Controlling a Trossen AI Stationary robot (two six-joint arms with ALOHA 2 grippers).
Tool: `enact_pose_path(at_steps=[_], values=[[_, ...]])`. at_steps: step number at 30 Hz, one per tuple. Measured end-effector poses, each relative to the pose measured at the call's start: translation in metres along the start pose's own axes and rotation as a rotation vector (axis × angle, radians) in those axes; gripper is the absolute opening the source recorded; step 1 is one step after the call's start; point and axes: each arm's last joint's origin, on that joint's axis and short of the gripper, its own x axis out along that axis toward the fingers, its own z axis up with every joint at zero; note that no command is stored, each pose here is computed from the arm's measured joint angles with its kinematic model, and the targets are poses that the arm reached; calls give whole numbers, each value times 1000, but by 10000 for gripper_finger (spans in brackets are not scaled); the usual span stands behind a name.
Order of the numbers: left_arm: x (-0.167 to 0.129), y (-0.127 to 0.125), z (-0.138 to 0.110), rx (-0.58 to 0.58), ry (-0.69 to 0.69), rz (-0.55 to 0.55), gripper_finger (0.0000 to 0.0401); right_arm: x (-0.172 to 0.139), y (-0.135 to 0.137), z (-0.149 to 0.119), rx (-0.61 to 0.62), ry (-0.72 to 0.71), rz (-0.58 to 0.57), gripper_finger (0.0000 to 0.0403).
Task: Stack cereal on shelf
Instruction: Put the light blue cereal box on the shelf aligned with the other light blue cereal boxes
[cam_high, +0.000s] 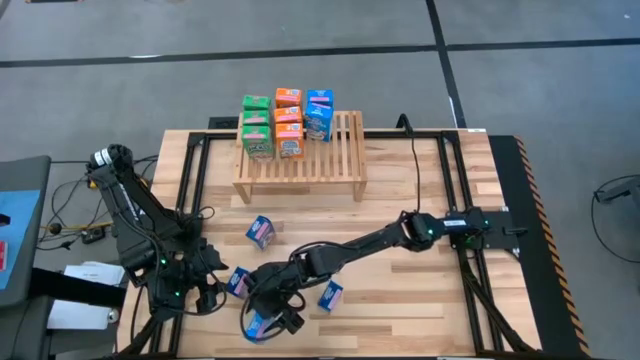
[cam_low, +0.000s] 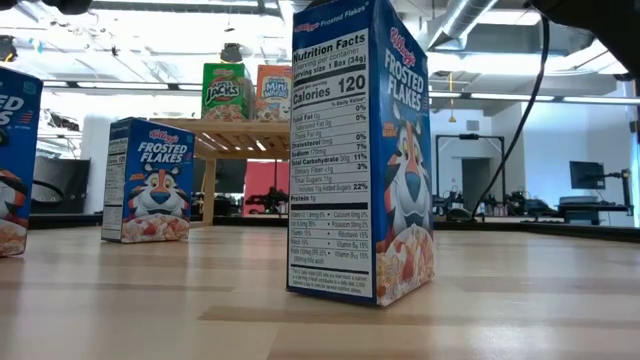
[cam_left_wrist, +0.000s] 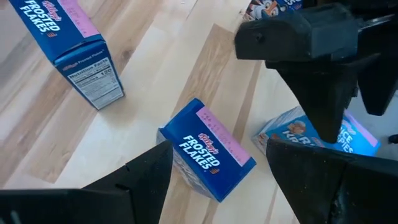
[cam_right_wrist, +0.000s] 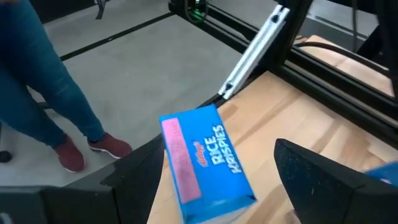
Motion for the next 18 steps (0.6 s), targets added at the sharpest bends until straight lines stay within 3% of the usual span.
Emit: enact_pose_path(at_steps=[18], values=[[0,3,-1,18,7,26,250,2,-5,-8,-9,-13,16,329]])
